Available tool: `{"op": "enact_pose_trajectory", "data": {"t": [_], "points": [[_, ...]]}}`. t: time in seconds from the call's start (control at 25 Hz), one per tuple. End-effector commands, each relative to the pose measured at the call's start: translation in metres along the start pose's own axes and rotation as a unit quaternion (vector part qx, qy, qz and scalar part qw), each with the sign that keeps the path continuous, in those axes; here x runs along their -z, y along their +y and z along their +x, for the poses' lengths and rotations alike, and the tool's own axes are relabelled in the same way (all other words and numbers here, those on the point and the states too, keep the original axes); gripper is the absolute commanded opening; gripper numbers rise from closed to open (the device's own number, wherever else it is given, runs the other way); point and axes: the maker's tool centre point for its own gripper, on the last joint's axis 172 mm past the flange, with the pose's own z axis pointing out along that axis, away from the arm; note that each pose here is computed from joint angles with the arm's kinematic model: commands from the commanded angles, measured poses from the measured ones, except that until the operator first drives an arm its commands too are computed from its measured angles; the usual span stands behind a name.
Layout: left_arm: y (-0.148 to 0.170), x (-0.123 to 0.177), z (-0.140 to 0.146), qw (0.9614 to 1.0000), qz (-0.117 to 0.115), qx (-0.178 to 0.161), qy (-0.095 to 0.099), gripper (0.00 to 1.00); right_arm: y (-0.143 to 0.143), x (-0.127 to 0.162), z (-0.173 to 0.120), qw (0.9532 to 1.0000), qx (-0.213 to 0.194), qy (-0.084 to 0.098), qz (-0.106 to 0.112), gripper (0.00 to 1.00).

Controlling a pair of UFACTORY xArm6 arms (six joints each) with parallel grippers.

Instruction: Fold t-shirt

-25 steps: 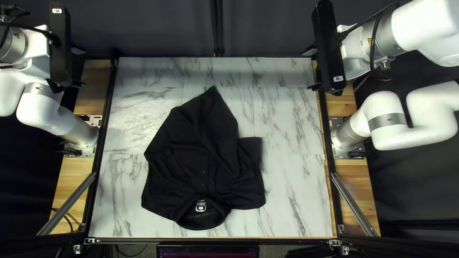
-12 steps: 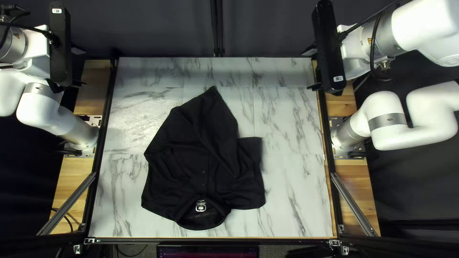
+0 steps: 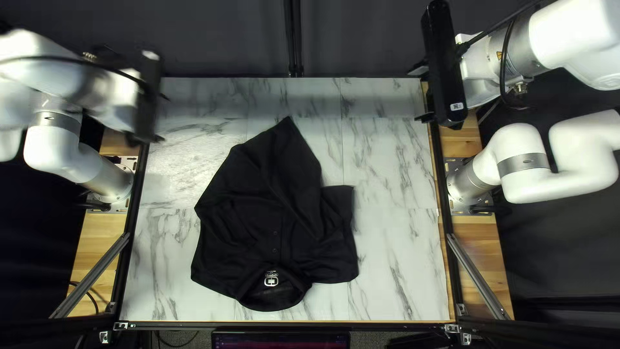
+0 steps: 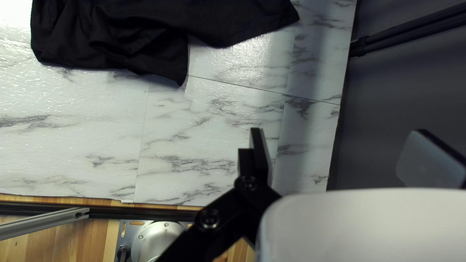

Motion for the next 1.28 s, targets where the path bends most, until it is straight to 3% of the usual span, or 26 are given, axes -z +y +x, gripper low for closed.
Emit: {"op": "enact_pose_trajectory", "data": {"t": [0.04,0.16,0.32,0.64,0.88,1.0,1.12,1.28], "points": [[0.035,-0.099,0.037,0.9985,-0.047,-0.024,-0.015,1.0,0.0,0.0,0.0,1.0,0.0,0.0,0.0,1.0],[0.04,-0.149,0.064,0.9971,-0.058,-0.04,-0.028,1.0,0.0,0.0,0.0,1.0,0.0,0.0,0.0,1.0],[0.038,-0.188,0.081,0.9956,-0.068,-0.052,-0.038,1.0,0.0,0.0,0.0,1.0,0.0,0.0,0.0,1.0],[0.022,-0.201,0.109,0.9931,-0.078,-0.077,-0.042,1.0,0.0,0.0,0.0,1.0,0.0,0.0,0.0,1.0],[0.004,-0.212,0.109,0.9907,-0.087,-0.097,-0.039,1.0,0.0,0.0,0.0,1.0,0.0,0.0,0.0,1.0],[0.01,-0.219,0.111,0.9868,-0.1,-0.126,-0.02,1.0,0.0,0.0,0.0,1.0,0.0,0.0,0.0,1.0],[0.019,-0.223,0.117,0.9787,-0.109,-0.174,0.012,1.0,0.0,0.0,0.0,1.0,0.0,0.0,0.0,1.0],[0.017,-0.218,0.115,0.9767,-0.098,-0.19,0.02,1.0,0.0,0.0,0.0,1.0,0.0,0.0,0.0,1.0]]}}
